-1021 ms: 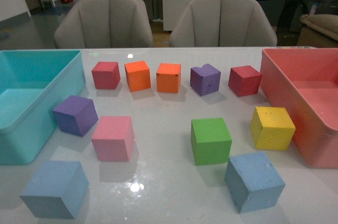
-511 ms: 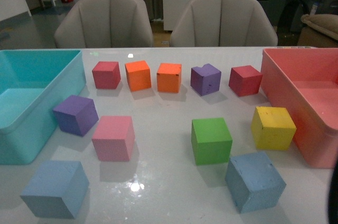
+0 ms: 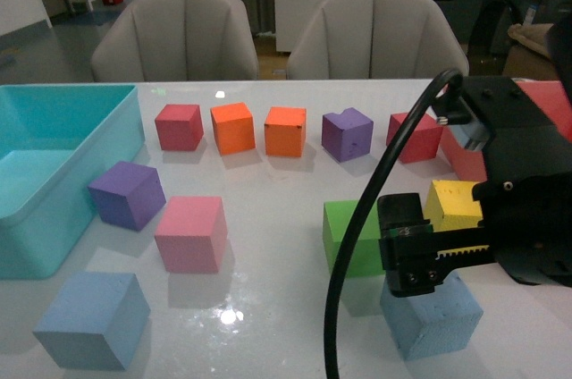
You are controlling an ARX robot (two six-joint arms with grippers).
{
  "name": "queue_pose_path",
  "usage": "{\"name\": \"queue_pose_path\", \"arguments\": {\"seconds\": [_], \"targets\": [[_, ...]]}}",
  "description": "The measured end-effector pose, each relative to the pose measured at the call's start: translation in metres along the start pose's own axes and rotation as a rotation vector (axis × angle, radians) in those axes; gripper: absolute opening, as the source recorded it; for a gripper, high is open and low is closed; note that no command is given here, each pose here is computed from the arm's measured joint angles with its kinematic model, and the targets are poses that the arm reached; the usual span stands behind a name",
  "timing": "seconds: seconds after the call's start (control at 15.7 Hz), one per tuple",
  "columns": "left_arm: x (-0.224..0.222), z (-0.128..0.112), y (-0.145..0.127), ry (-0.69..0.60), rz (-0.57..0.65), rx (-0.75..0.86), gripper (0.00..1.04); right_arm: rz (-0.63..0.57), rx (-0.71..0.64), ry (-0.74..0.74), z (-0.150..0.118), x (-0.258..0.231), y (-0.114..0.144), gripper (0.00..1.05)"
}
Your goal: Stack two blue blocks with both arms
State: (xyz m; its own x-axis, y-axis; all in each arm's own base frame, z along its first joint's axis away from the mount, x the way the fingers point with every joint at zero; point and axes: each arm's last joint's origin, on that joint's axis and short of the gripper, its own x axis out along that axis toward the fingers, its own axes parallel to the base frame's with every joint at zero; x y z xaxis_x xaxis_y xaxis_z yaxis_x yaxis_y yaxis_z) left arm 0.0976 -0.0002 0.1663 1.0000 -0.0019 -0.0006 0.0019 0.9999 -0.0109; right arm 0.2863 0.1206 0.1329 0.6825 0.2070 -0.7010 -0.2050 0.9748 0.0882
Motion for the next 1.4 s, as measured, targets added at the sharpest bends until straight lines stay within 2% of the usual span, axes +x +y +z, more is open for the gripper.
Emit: {"name": "queue_pose_path", "arguments": {"seconds": [0.13,0.45,0.96,1.02,1.21,1.28,1.4], "targets": [[0.0,0.0,0.0,0.0,0.0,0.0,0.98,-0.003,0.021,0.061,-0.01,0.01,0.003,0.98],[0.0,0.0,0.0,0.0,0.0,0.0,0.98,-0.013,0.033,0.076,-0.016,0.022,0.0,0.98],[0.0,0.0,0.0,0.0,0.0,0.0,0.98,-0.033,0.044,0.149,-0.043,0.053,-0.009,0.98],[0.0,0.0,0.0,0.0,0.0,0.0,0.98,-0.033,0.044,0.144,-0.044,0.054,-0.009,0.95],[0.0,0.0,0.0,0.0,0.0,0.0,0.98,-0.034,0.045,0.144,-0.047,0.05,-0.01,0.61],[0.0,0.0,0.0,0.0,0.0,0.0,0.98,-0.033,0.045,0.139,-0.045,0.045,-0.01,0.54],[0.0,0.0,0.0,0.0,0.0,0.0,0.98,-0.027,0.047,0.081,-0.038,0.025,-0.01,0.48]]}}
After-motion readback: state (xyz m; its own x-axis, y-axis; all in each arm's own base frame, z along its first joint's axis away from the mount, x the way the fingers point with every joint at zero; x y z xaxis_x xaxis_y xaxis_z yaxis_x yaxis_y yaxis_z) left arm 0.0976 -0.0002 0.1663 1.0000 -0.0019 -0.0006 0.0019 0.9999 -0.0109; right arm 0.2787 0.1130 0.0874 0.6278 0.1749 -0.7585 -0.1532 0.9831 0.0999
